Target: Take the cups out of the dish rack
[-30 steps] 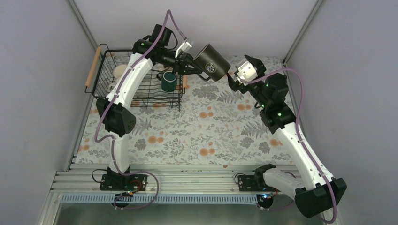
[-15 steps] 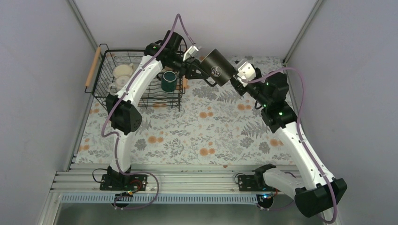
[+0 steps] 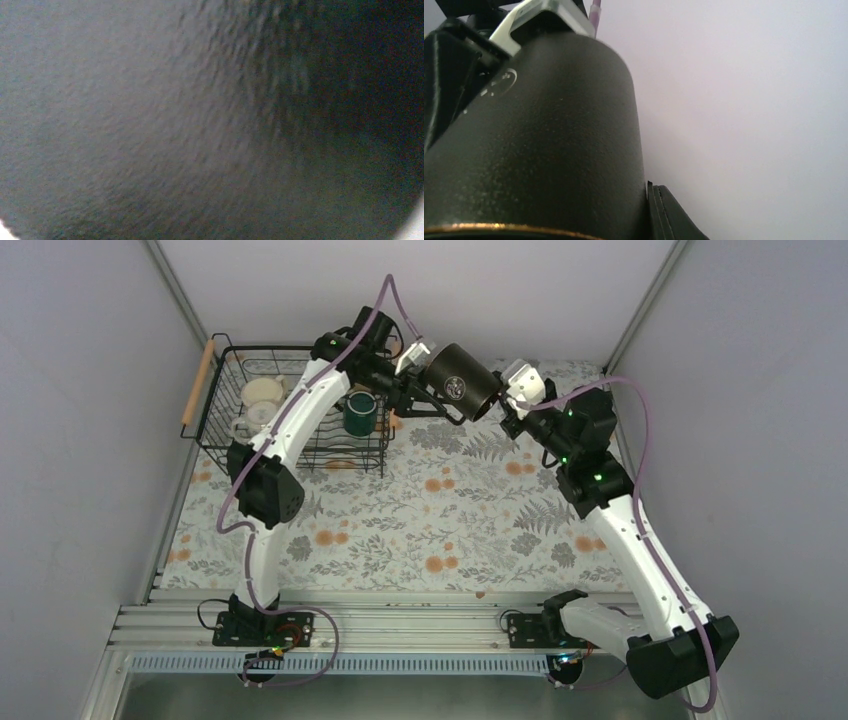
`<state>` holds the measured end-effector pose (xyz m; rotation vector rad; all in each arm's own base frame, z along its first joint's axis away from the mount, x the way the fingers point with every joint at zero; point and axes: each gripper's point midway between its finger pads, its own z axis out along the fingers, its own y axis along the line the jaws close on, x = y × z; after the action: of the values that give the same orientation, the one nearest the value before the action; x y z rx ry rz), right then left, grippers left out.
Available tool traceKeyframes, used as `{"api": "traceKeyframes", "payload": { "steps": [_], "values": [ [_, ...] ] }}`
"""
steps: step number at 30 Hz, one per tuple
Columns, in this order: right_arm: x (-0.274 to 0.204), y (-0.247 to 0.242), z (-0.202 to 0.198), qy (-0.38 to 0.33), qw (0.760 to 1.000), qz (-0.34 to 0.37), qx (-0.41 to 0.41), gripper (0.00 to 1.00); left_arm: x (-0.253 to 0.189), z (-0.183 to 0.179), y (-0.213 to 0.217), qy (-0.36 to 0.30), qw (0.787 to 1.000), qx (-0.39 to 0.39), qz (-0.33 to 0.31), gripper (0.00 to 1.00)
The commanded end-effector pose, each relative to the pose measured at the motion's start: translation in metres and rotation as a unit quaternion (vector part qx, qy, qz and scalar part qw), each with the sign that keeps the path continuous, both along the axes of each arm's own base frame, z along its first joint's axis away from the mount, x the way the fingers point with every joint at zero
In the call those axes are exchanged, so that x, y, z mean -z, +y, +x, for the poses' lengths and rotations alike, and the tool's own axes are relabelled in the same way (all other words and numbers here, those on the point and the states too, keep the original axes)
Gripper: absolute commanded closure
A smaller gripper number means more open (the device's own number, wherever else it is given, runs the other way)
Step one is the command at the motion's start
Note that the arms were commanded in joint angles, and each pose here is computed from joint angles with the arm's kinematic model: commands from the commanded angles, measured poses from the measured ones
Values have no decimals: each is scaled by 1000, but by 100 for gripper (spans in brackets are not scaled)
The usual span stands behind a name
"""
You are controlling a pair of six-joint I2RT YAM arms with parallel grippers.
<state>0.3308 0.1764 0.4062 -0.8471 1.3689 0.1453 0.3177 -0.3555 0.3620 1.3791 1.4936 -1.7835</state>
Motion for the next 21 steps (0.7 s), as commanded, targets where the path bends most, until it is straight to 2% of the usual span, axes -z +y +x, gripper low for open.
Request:
{"api": "traceKeyframes", "payload": {
  "steps": [1, 2, 3, 10, 16, 19, 21],
  "values": [
    [-40, 3, -12, -38, 999, 35, -13, 97, -14, -7, -6, -81, 997, -6, -8, 12],
    [-41, 1, -12, -39, 999, 36, -10, 97, -13, -6, -6, -88, 996, -11, -3, 2],
    [-42, 0, -13, -39, 999, 36, -7, 97, -12, -4, -6, -96, 995, -17, 1, 0],
    [-47, -11, -9, -44, 998, 24, 29, 97, -12, 8, 10, -146, 987, -62, 34, 0],
    [-38, -18, -11, -25, 999, 5, 43, 97, -16, 49, 56, -170, 972, -152, 61, 0],
    [-22, -22, -5, 2, 998, -16, 59, 97, -13, 72, 77, -212, 948, -212, 105, 0],
    [-3, -27, 5, 33, 996, -45, 72, 97, -6, 92, 90, -257, 915, -270, 156, 0]
  ]
}}
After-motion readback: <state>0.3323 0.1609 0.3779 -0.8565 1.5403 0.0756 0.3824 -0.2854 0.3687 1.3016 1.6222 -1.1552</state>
